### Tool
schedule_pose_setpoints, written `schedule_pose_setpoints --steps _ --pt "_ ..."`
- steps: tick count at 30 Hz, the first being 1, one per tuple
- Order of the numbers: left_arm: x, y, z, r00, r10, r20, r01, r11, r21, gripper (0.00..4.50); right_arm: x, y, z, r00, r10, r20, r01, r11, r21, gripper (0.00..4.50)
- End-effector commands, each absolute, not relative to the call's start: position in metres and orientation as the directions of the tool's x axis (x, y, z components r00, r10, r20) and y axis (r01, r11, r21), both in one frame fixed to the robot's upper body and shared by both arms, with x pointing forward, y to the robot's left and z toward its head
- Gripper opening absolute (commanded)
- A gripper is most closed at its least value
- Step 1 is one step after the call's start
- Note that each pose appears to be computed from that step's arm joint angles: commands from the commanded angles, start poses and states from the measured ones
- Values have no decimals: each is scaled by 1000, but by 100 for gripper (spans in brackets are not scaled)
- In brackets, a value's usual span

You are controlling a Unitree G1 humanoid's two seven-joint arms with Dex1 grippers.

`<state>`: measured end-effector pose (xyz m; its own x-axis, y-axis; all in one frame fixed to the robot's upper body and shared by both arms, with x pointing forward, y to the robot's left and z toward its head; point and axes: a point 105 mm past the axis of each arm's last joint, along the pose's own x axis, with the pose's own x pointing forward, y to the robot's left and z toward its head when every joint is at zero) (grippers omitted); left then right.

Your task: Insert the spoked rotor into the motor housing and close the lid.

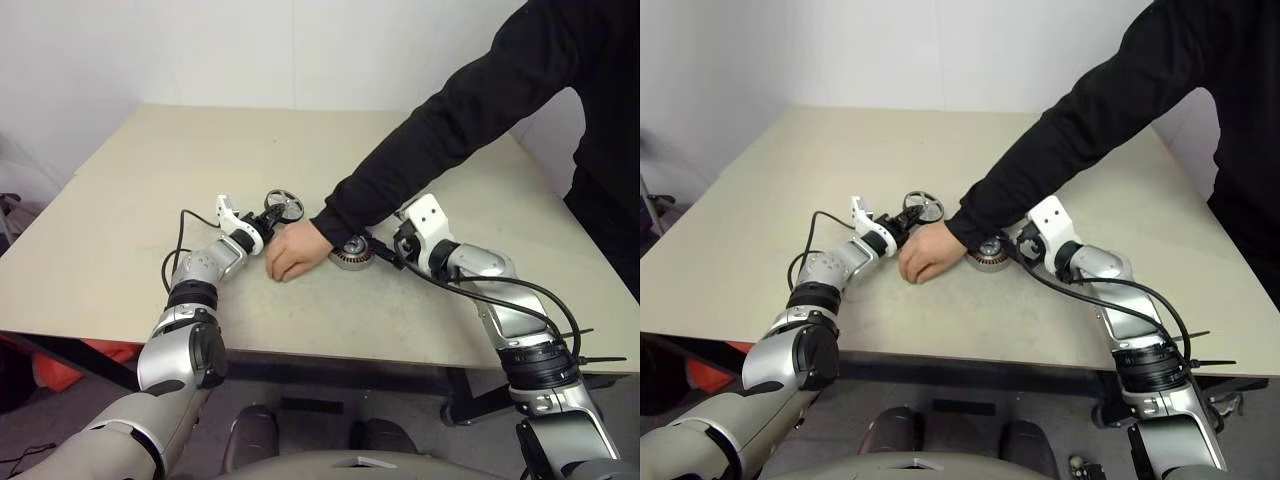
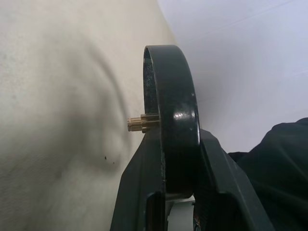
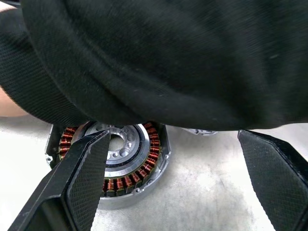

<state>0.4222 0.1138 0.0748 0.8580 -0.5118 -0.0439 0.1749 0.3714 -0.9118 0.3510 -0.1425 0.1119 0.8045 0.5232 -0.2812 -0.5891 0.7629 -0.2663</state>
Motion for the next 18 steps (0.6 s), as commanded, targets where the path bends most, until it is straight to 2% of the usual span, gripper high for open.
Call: schedule_pose_setpoints --steps 1,6,18 --pt "427 118 93 867 -498 29 244 373 -895 77 355 -140 129 817 530 -227 -577 758 -305 436" --pt "429 123 86 881 -473 -20 193 397 -897 227 355 -140 129 818 529 -226 -576 759 -306 436" --pt "425 157 80 905 -419 -66 158 478 -864 227 355 -139 127 815 531 -233 -580 754 -309 436"
